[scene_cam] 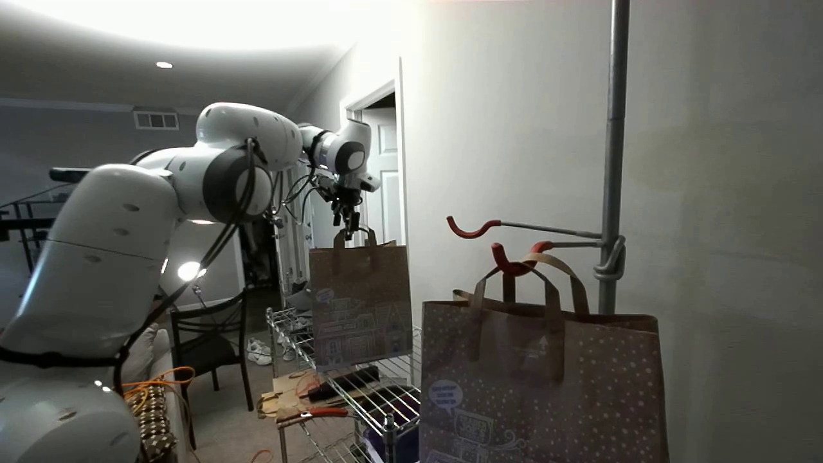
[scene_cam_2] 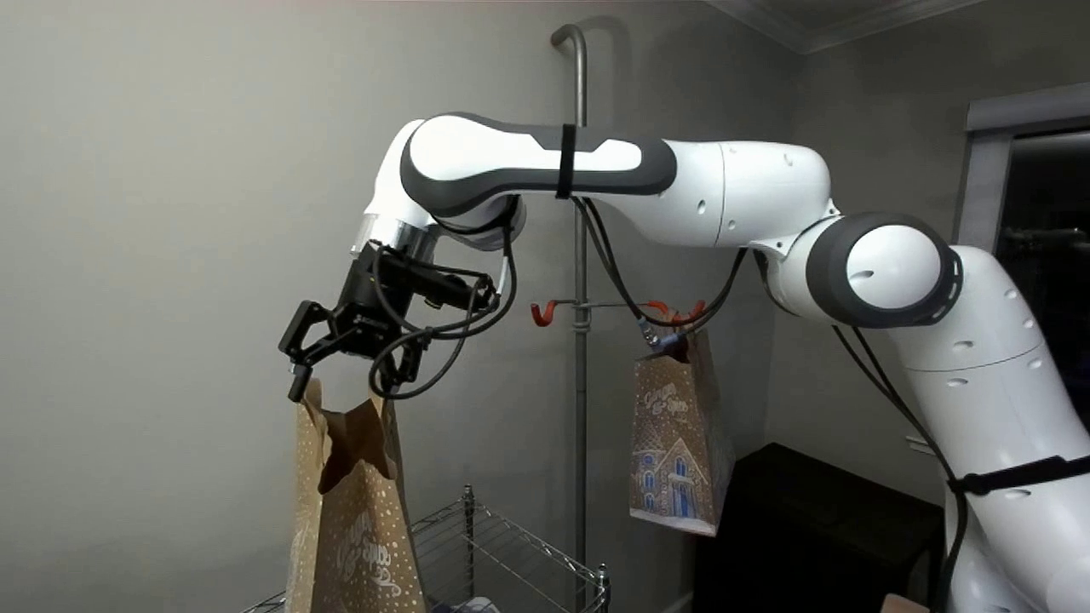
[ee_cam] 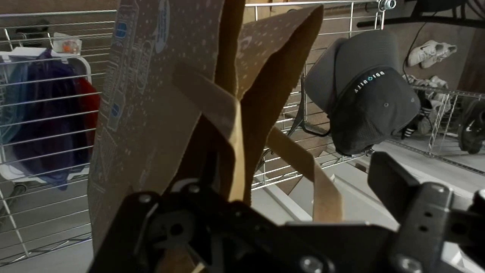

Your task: Put the paper bags on the hanger

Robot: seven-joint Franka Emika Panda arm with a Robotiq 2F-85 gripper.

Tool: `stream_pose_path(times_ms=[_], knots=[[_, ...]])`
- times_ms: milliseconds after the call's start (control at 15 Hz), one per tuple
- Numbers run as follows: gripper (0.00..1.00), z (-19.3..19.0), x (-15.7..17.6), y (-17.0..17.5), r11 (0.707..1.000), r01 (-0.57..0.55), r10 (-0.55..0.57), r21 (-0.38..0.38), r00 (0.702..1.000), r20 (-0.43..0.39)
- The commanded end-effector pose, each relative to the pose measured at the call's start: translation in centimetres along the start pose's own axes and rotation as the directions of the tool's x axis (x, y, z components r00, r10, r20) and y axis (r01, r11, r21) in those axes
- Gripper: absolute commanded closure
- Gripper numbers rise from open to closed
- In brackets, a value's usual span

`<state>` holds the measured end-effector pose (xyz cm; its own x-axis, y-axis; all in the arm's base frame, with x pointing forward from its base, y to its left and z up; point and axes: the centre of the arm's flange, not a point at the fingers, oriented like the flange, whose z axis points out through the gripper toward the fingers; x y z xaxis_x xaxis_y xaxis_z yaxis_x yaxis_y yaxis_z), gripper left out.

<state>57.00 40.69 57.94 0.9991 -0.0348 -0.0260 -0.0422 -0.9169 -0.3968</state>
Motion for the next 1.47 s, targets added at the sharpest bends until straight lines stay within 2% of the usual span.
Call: stream_pose_path(times_ms=[0, 67, 133, 200, 400, 867, 1000, 1133, 1400], knots=[[0.00, 0.7, 1.0, -3.1, 0.998, -0.030, 0.026, -0.060, 0.998, -0.064], [0.00, 1.0, 1.1, -3.5, 0.992, -0.054, 0.044, -0.110, 0.995, -0.093], [0.07, 1.3, 1.2, -3.6, 0.985, -0.069, 0.049, -0.158, 0.991, -0.125], [0.27, 1.6, 1.1, -3.7, 0.974, -0.099, 0.066, -0.206, 0.985, -0.158], [0.47, 2.0, 1.0, -4.0, 0.942, -0.150, 0.086, -0.300, 0.972, -0.217], [0.92, 2.1, 0.6, -3.6, 0.885, -0.224, 0.144, -0.409, 0.965, -0.219], [0.97, 1.7, 0.5, -3.1, 0.869, -0.240, 0.163, -0.433, 0.964, -0.207], [0.98, 0.7, 0.2, -2.5, 0.850, -0.246, 0.176, -0.465, 0.966, -0.190], [0.93, -3.8, -1.4, -1.1, 0.833, -0.220, 0.181, -0.507, 0.976, -0.125]])
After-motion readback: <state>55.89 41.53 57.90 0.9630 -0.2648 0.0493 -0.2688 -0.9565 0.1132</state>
